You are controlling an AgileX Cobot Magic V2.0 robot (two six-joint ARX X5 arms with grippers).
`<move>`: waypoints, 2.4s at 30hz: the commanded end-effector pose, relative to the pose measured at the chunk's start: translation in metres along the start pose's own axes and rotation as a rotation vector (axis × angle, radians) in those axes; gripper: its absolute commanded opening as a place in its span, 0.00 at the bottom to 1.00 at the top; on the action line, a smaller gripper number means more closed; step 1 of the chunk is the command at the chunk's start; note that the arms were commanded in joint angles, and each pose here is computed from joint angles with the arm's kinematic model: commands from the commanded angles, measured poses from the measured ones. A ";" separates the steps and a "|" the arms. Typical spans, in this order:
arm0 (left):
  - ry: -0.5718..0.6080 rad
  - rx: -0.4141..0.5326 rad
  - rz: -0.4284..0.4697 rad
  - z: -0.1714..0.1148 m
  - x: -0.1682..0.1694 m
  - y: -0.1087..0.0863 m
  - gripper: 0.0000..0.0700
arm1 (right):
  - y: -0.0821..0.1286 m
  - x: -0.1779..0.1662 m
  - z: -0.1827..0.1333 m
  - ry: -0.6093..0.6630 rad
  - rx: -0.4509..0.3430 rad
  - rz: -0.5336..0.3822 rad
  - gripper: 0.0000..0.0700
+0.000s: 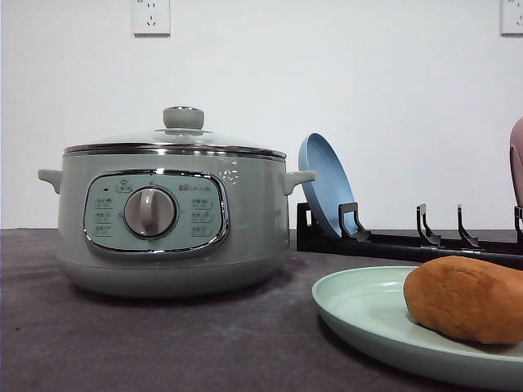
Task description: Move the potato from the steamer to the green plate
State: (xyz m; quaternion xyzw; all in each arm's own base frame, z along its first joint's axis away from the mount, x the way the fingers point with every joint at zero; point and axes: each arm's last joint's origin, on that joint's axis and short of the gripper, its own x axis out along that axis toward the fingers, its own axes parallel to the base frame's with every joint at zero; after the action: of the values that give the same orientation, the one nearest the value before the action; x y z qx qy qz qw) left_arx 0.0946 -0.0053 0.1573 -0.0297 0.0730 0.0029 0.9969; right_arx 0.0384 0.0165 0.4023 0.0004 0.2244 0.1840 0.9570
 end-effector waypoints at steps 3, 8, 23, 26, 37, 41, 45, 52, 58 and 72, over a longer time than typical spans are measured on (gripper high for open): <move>0.004 0.003 0.005 -0.005 0.002 0.000 0.04 | -0.009 0.016 -0.013 -0.094 0.044 -0.130 0.05; 0.005 0.003 0.005 -0.005 0.002 0.000 0.04 | -0.024 0.050 -0.052 -0.266 0.086 -0.272 0.05; 0.005 0.003 0.005 -0.005 0.002 0.000 0.04 | -0.047 0.118 -0.166 -0.257 0.118 -0.365 0.05; 0.005 0.003 0.005 -0.005 0.002 0.000 0.04 | -0.050 0.127 -0.178 -0.250 0.122 -0.374 0.05; 0.004 0.003 0.005 -0.005 0.002 0.000 0.04 | -0.054 0.143 -0.199 -0.252 0.116 -0.379 0.05; 0.004 0.003 0.005 -0.005 0.002 0.000 0.04 | -0.054 0.143 -0.198 -0.257 0.115 -0.378 0.05; 0.004 0.003 0.005 -0.005 0.002 0.000 0.04 | -0.055 0.145 -0.200 -0.256 0.115 -0.378 0.05; 0.004 0.003 0.005 -0.005 0.002 0.000 0.04 | -0.056 0.148 -0.199 -0.330 0.103 -0.377 0.05; 0.004 0.003 0.005 -0.005 0.002 0.000 0.04 | -0.056 0.148 -0.196 -0.384 0.093 -0.375 0.05; 0.004 0.003 0.005 -0.005 0.002 0.000 0.04 | -0.056 0.148 -0.196 -0.384 0.093 -0.375 0.05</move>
State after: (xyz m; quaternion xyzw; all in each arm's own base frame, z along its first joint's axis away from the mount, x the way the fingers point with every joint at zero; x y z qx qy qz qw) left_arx 0.0946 -0.0053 0.1573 -0.0297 0.0730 0.0030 0.9969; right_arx 0.0967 0.0003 0.1583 0.0402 0.0470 -0.0096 0.9980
